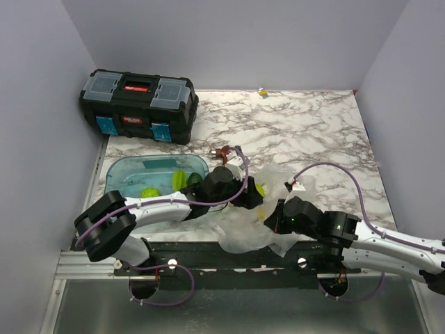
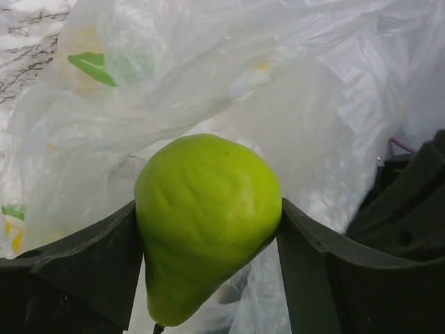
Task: Take the fake fruits out of the plastic bag
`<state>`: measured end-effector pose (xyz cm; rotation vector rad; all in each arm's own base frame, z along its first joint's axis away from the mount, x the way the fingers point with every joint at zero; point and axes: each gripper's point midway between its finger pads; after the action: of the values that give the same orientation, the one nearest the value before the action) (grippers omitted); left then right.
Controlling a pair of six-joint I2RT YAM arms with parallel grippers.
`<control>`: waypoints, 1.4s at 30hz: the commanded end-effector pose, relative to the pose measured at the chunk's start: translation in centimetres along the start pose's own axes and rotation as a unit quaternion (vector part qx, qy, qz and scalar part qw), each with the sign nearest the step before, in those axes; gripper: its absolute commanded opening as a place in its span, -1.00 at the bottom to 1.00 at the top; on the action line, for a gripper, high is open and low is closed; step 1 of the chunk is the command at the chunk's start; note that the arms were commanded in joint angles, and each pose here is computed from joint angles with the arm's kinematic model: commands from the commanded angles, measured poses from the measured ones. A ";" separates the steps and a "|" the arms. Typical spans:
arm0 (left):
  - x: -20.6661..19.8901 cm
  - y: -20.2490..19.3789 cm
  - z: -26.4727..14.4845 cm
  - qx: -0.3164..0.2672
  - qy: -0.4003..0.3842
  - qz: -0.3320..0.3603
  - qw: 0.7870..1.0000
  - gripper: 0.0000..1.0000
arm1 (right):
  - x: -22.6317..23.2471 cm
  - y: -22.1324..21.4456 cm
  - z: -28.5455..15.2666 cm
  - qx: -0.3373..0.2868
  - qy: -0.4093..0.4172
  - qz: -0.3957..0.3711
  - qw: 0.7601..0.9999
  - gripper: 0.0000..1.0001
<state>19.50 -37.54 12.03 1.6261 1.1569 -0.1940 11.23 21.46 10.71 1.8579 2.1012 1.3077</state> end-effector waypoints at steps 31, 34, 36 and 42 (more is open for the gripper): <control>18.1 7.3 -23.9 -0.168 0.442 -0.069 0.878 -0.93 | -0.7 3.7 -0.2 -0.076 -0.063 0.058 0.993 -0.99; 19.7 7.6 -23.7 -0.154 0.441 -0.117 0.876 -0.93 | -0.5 3.6 -0.3 -0.072 -0.057 0.062 0.994 -0.99; 21.1 7.8 -22.8 -0.150 0.428 -0.157 0.877 -0.92 | -0.5 3.4 -0.2 -0.069 -0.055 0.062 0.994 -0.99; 25.1 6.6 -20.9 -0.101 0.434 -0.278 0.851 -0.98 | -0.8 3.3 -0.6 -0.070 -0.055 0.072 0.993 -0.99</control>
<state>27.35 -4.34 9.87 1.1908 2.1810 0.5147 13.85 20.69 12.82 1.9746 1.8342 1.3086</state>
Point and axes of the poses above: each gripper's point midway between its finger pads, its own z axis out along the fingers, its own x axis along the line the jaws close on, y = z × x, and after that the axes turned 4 degrees about -z, right-handed
